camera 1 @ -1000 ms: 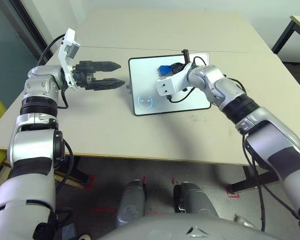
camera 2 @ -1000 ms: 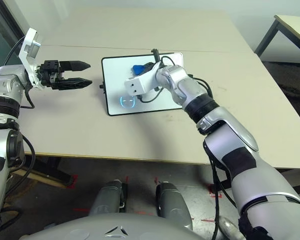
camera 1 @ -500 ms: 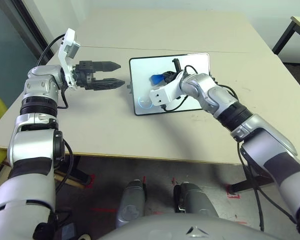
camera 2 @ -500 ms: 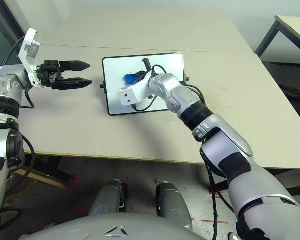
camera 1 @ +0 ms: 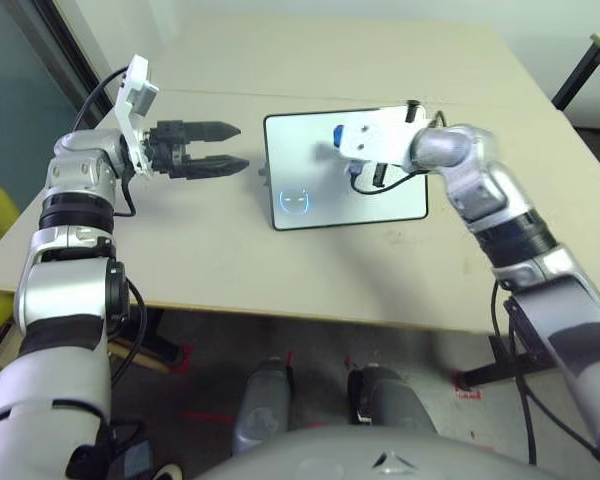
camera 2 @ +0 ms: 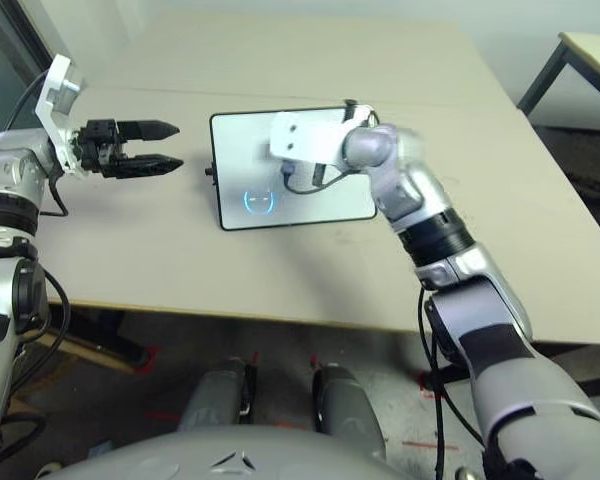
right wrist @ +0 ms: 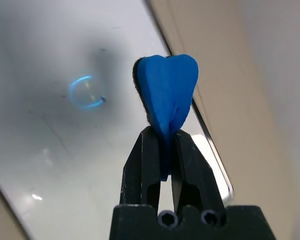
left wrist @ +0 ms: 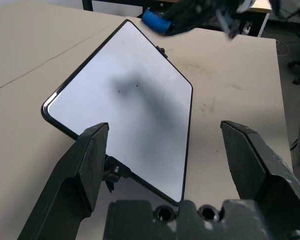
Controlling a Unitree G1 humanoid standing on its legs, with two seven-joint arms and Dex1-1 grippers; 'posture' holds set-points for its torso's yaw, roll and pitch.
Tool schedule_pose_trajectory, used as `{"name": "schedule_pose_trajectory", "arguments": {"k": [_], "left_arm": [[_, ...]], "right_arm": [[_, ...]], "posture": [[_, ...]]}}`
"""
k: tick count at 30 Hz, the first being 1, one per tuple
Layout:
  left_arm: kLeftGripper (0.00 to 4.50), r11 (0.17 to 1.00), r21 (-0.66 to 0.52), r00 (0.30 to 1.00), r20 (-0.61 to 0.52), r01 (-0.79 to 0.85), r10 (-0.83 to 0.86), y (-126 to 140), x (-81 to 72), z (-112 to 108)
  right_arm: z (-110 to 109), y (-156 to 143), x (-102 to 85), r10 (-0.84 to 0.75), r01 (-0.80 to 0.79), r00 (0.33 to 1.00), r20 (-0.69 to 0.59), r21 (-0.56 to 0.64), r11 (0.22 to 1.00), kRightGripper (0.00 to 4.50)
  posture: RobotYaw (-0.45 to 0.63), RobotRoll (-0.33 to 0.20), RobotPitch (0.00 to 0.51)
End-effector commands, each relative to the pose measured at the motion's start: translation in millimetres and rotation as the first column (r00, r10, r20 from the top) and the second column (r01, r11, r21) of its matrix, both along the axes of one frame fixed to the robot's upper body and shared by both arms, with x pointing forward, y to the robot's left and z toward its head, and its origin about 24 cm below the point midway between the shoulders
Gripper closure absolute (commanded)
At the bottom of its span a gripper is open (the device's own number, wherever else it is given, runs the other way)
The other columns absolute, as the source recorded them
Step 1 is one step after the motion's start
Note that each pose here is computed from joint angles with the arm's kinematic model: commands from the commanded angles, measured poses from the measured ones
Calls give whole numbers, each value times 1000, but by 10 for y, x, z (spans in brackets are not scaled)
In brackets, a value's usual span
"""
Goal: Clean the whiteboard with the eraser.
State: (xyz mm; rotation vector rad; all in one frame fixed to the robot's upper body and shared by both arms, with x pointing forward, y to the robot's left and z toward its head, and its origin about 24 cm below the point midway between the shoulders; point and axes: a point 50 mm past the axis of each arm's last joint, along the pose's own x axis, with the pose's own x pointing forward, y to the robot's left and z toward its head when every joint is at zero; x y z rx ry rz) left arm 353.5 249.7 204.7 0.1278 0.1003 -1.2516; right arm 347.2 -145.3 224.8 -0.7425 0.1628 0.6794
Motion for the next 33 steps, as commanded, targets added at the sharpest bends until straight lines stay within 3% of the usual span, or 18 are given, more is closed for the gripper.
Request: {"name": "schedule_pose_trajectory", "arguments": {"k": [1,7,9,16,24,27,33], "left_arm": [[0,1000,2,1000,5,-2,2,4,-4,-14],[0,1000,-5,1000,-3,0,0,-4,-10,-49],[0,1000,-6,1000,-5,0,0,-7,-8,-52],[0,1000,-10,1000,-4,3,-3,-37,5,-59],[0,1000,-13,1000,-4,-1,1,-21,-12,-69],[0,1000,-11,1000,-3,-11,11,-5,-17,-71],[0,999,-34,999,-1,-40,40,27,-29,-89]], "right_arm": [[-86,-414,-97,-163,200,965,-205,175,964,4398],[-292,-817,-261,-349,496,833,-430,301,814,4399],[-406,-989,-281,-428,614,759,-491,320,721,4399],[-837,-1227,-304,-548,796,565,-617,230,560,4400],[-1029,-1144,-245,-526,837,494,-692,215,503,4400],[-1033,-1163,-237,-518,870,432,-738,191,454,3437],[-800,-1208,-252,-526,849,482,-701,224,480,1092]], "posture": [[132,0,50],[120,0,59],[118,0,60],[114,0,60],[130,0,58],[132,0,58],[122,0,57]]}}
